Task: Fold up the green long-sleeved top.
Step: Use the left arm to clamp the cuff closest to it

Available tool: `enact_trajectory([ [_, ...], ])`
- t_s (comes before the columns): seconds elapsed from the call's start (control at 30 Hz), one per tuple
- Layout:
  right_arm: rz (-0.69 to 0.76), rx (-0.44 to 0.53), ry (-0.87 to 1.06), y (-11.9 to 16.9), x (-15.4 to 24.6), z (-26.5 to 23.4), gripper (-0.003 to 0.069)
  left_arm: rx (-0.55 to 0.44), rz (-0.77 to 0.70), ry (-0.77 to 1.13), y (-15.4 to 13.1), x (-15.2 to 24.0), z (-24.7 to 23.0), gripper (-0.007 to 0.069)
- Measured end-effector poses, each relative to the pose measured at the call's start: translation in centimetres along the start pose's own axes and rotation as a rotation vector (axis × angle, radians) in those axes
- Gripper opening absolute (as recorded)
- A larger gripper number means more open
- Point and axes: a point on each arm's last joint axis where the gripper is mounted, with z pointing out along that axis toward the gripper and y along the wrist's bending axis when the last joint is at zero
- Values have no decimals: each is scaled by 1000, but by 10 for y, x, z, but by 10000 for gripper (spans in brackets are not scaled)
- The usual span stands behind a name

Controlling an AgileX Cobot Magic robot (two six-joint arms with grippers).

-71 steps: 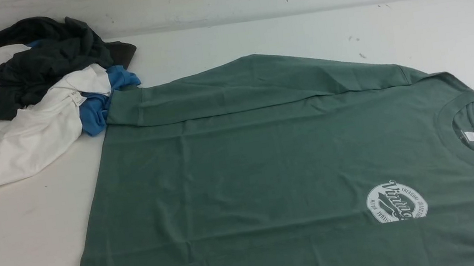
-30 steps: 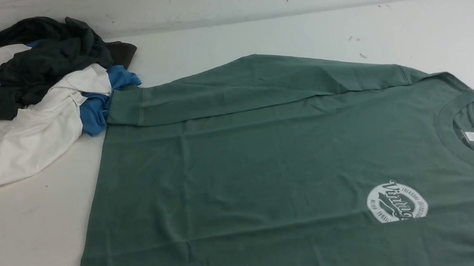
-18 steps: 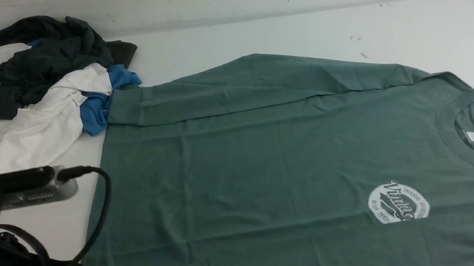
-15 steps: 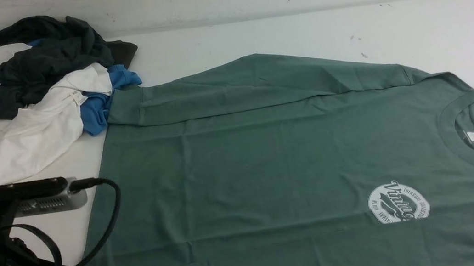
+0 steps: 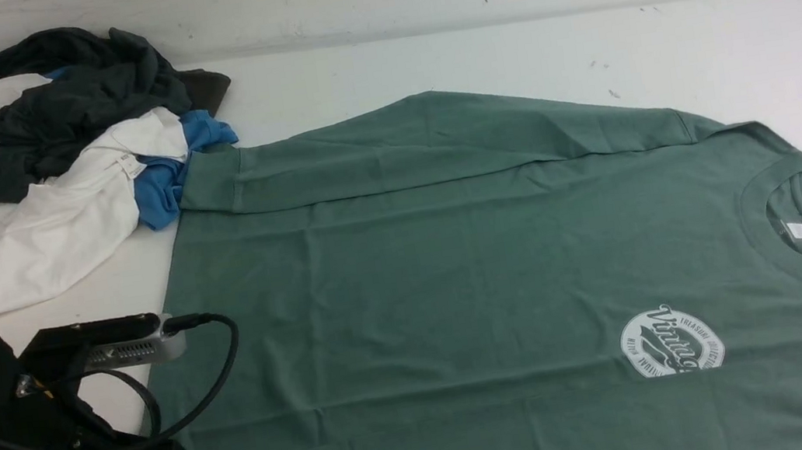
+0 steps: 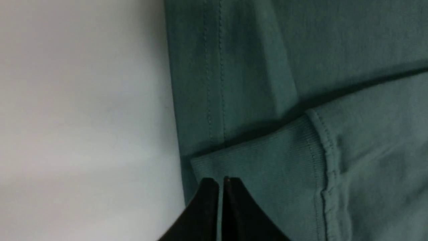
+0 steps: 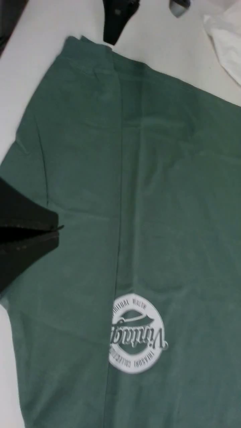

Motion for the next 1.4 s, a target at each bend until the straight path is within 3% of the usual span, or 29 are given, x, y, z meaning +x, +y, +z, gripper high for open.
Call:
enact_trajectory([
  [0.2, -19, -42, -2, 2, -3, 4, -15, 4, -5, 8, 0, 0, 2, 120],
  [0.37, -24, -45, -5, 2, -3, 3, -15, -7, 5, 40, 1, 0, 8, 249],
  [0.77, -32, -39, -15, 1, -4, 3, -15, 48, 18, 64, -2, -3, 18, 269],
  [0.97, -32, -39, -15, 1, -4, 3, -15, 65, 41, 63, -4, -4, 20, 216],
  [1.03, -32, -39, -15, 1, -4, 3, -15, 65, 43, 63, -4, -4, 20, 126],
  [1.17, -32, -39, -16, 1, -4, 3, -15, 68, 45, 72, -4, -2, 18, 15],
  [1.4, -33, -39, -16, 1, -4, 3, -15, 72, 76, 0, -8, 5, -11, -3],
])
